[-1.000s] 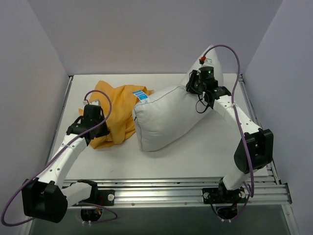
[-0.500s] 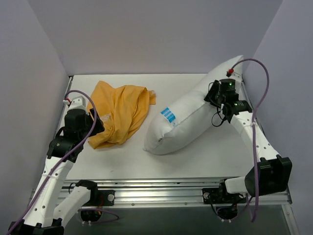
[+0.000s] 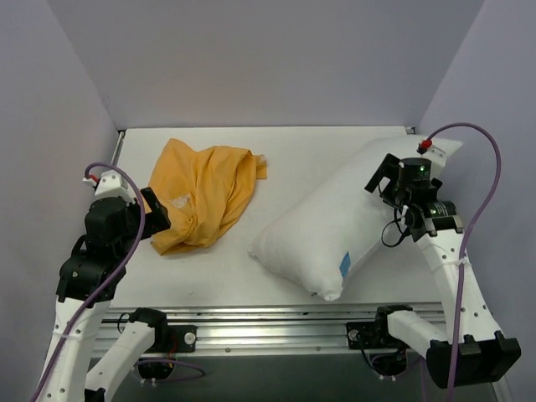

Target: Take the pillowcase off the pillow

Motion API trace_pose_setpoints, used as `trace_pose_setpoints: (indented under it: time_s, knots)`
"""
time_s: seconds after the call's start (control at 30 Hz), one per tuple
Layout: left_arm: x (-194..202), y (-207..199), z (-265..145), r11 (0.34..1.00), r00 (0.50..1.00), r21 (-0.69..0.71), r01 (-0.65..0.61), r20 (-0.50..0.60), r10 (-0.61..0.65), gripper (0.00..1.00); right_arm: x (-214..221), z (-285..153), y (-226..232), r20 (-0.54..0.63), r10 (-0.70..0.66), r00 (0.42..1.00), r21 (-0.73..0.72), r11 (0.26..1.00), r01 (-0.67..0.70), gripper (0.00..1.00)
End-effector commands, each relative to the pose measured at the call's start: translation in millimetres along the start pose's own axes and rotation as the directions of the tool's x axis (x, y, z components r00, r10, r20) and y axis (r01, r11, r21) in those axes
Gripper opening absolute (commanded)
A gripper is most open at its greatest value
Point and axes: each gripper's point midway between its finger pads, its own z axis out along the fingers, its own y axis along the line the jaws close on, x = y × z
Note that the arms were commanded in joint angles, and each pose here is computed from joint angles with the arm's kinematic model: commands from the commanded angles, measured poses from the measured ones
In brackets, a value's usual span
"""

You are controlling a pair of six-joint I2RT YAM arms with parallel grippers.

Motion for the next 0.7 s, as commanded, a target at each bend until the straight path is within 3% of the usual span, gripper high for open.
trace_pose_setpoints:
  time_s: [0.0, 0.2, 0.33, 0.47, 0.67]
  knots:
    - [-19, 2, -21, 1.000, 0.998, 0.006, 0.007, 0.056, -0.008, 0.95, -8, -26, -20, 0.038, 0.007, 0.999, 0.076, 0.997, -0.010, 0.96]
    - [-39, 14, -54, 1.000, 0.989, -0.008, 0.025, 0.144, -0.024, 1.00, -41, -74, -34, 0.170, 0.019, 0.985, 0.092, 0.995, -0.035, 1.00]
    - [-54, 24, -79, 0.999, 0.977, -0.026, 0.041, 0.210, -0.035, 0.94, -71, -115, -38, 0.287, 0.029, 0.958, 0.060, 0.997, -0.049, 1.00]
    - [-73, 32, -107, 0.998, 0.954, -0.029, 0.063, 0.294, -0.052, 0.94, -104, -160, -47, 0.422, 0.037, 0.906, 0.040, 0.997, -0.059, 1.00]
    - [-91, 52, -148, 0.994, 0.912, -0.051, 0.101, 0.404, -0.072, 0.94, -140, -237, -68, 0.624, 0.032, 0.781, 0.017, 0.998, -0.054, 1.00]
